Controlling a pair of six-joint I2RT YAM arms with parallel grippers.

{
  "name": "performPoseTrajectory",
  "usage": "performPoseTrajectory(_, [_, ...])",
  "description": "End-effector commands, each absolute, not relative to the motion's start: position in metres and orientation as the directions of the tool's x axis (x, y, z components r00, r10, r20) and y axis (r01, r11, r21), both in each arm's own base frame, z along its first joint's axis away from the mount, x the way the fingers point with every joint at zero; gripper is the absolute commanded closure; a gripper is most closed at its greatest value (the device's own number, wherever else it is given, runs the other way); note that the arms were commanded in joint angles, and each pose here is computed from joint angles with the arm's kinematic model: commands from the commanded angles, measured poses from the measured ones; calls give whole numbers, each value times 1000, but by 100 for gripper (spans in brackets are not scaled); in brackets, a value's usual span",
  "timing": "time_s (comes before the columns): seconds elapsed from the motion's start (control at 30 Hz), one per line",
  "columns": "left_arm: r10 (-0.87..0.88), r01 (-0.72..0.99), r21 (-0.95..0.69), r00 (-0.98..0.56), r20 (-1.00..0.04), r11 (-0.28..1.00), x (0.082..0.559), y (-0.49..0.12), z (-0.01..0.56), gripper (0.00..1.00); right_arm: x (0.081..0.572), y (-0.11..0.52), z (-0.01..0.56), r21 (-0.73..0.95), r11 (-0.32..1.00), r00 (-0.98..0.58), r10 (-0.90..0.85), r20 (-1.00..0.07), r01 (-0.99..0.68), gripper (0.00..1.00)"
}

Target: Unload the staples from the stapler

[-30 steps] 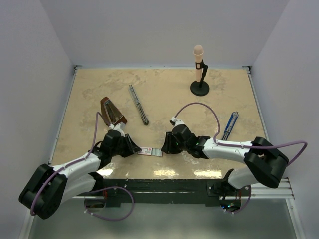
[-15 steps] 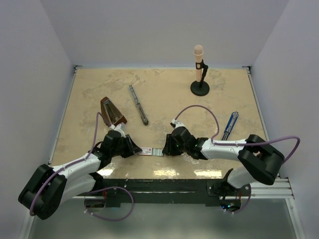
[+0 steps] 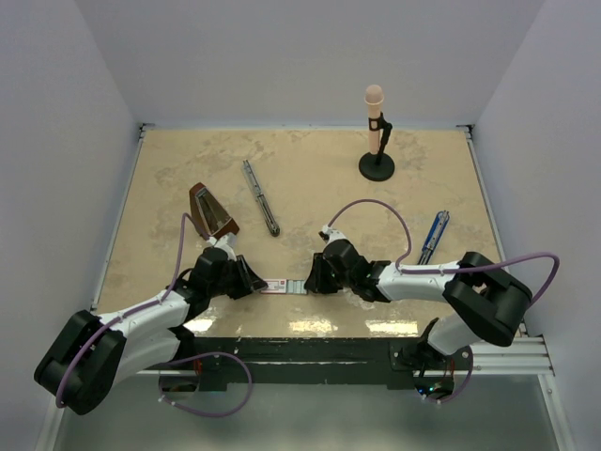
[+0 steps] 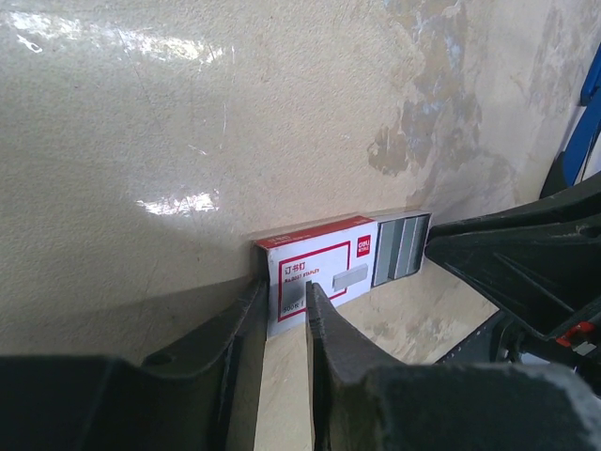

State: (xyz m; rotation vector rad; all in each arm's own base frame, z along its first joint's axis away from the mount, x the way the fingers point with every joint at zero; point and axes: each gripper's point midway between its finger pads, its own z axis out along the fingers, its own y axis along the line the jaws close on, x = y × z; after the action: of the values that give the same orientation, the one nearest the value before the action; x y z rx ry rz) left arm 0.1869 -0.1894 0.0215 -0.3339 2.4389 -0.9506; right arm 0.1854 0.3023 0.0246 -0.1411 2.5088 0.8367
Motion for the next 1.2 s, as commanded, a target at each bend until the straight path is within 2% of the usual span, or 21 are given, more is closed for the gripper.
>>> performPoseTrajectory(0.0, [-391,-26,-705,-846,-362,708,187,-195,25,73,186,310,27,571,781,-873,68,-483,-255,81])
performPoseTrajectory(0.4, [-390,-21,-710,-847,-361,703,186,-197,26,74,186,315,25,585,769,-875,72,-478,-257,87])
performPoseTrajectory(1.17, [-399,-19,-736,-849,-345,677,188,-205,31,73,184,339,29,626,739,-876,104,-471,-249,88])
